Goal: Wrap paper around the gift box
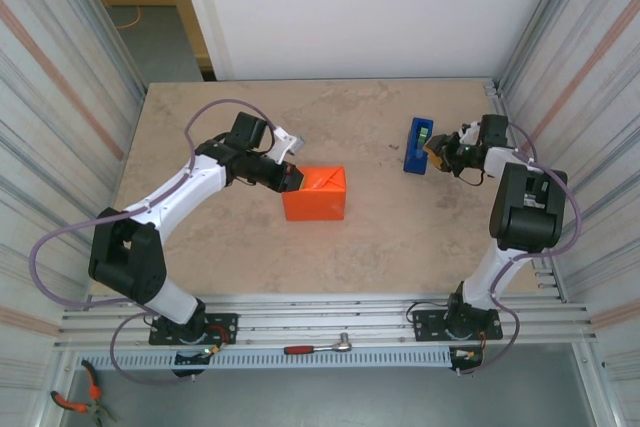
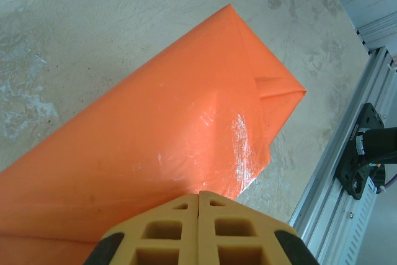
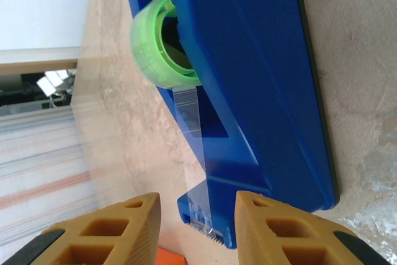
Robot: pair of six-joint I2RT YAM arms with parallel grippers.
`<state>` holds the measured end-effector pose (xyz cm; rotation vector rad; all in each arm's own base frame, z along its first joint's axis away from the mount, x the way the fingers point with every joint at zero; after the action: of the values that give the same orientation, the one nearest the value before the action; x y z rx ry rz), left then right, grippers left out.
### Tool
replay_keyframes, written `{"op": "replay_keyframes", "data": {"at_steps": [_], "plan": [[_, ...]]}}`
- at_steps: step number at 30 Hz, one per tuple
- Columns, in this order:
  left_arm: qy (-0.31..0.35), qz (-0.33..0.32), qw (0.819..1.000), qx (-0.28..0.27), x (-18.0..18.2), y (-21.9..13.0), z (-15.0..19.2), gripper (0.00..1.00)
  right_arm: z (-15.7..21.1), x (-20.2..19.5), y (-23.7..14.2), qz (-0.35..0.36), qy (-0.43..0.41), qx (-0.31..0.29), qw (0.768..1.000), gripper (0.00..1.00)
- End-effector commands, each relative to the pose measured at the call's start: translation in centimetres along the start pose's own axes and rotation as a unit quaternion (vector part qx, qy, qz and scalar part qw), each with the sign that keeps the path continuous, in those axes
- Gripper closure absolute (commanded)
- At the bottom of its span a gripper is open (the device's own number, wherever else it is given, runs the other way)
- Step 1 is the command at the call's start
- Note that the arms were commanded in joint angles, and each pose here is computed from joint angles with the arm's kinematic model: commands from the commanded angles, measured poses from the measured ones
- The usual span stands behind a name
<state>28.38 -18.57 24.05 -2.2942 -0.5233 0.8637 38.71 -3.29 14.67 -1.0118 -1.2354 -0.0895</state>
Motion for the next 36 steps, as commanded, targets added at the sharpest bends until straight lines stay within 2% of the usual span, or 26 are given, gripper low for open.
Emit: {"op": "replay_keyframes", "data": {"at_steps": [1,7,25,36], "plan": [[-0.023,0.005,0.999,0.039,0.3,1.1,1.7,1.0,-0.4,0.6,0.5,-0.017,-0.013,0.011,1.0,0.65],[-0.024,0.005,0.999,0.041,0.3,1.2,1.8,1.0,-0.6,0.4,1.1,-0.021,-0.009,0.019,1.0,0.65],[-0.024,0.006,0.999,0.046,0.2,1.4,1.9,1.0,-0.8,0.1,1.9,-0.03,-0.003,0.032,0.999,0.76],[-0.024,0.006,0.999,0.048,0.2,1.6,2.0,1.0,-0.9,0.3,2.0,-0.035,-0.004,0.036,0.999,0.87]]}}
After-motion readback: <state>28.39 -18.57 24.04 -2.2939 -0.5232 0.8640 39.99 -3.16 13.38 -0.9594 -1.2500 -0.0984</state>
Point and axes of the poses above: each hand's point on the last joint's axis, 136 mm out from that joint toward the fingers, its own y axis out along the fingers, its own x axis along the line the jaws close on, z = x × y, the point moved 10 cm from there along -y, back along the fingers, and after that the axes turned 5 degrees about y, right-handed, at the moved point
